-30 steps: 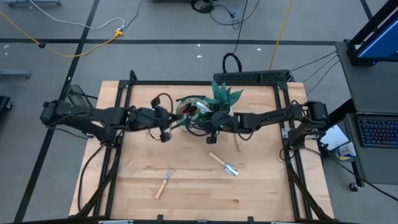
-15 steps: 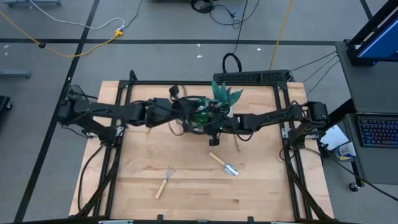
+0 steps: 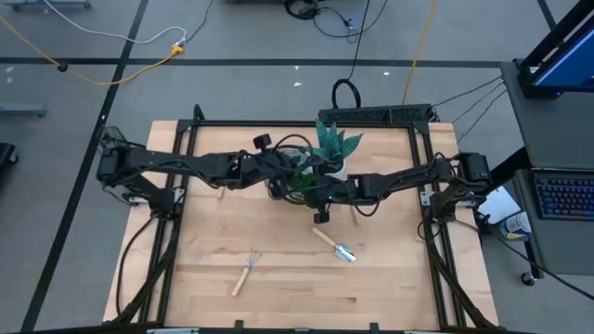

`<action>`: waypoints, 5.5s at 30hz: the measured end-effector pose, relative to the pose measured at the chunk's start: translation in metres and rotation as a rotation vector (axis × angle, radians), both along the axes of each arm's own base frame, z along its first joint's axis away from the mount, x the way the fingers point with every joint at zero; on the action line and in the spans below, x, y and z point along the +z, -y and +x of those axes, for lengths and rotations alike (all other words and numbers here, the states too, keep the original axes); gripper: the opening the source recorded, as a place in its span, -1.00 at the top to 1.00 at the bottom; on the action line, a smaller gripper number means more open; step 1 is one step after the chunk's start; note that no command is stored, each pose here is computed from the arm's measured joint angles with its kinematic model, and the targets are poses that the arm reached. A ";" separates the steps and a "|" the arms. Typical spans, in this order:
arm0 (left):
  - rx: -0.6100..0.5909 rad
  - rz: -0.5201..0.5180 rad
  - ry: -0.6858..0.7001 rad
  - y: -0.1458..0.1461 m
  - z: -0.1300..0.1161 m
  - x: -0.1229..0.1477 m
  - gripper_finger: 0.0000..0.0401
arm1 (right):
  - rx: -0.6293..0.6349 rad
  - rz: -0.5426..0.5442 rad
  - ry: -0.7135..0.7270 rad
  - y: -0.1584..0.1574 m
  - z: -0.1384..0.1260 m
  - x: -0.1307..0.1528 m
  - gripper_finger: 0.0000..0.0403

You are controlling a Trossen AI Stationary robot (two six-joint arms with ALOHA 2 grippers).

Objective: Pick & Place Garden tools in Gardening bag
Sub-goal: Put the green shear scissor into the white gardening bag

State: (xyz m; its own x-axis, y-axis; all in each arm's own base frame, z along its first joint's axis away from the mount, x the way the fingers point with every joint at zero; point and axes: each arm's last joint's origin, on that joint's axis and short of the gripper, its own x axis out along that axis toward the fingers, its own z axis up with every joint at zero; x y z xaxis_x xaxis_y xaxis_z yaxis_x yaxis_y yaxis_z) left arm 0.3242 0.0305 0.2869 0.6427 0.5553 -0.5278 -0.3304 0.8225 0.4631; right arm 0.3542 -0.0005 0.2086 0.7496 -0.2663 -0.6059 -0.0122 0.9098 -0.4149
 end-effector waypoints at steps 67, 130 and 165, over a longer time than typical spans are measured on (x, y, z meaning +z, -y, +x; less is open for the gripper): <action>-0.223 -0.102 -0.363 0.008 0.005 -0.050 0.53 | 0.110 0.040 0.067 -0.005 0.005 0.006 1.00; -0.301 -0.393 -0.198 -0.003 -0.029 -0.004 0.92 | 0.109 0.044 0.034 -0.006 0.003 0.003 1.00; -0.550 -0.365 -0.234 -0.016 0.003 -0.038 -0.09 | 0.119 0.043 0.059 -0.008 0.004 0.005 1.00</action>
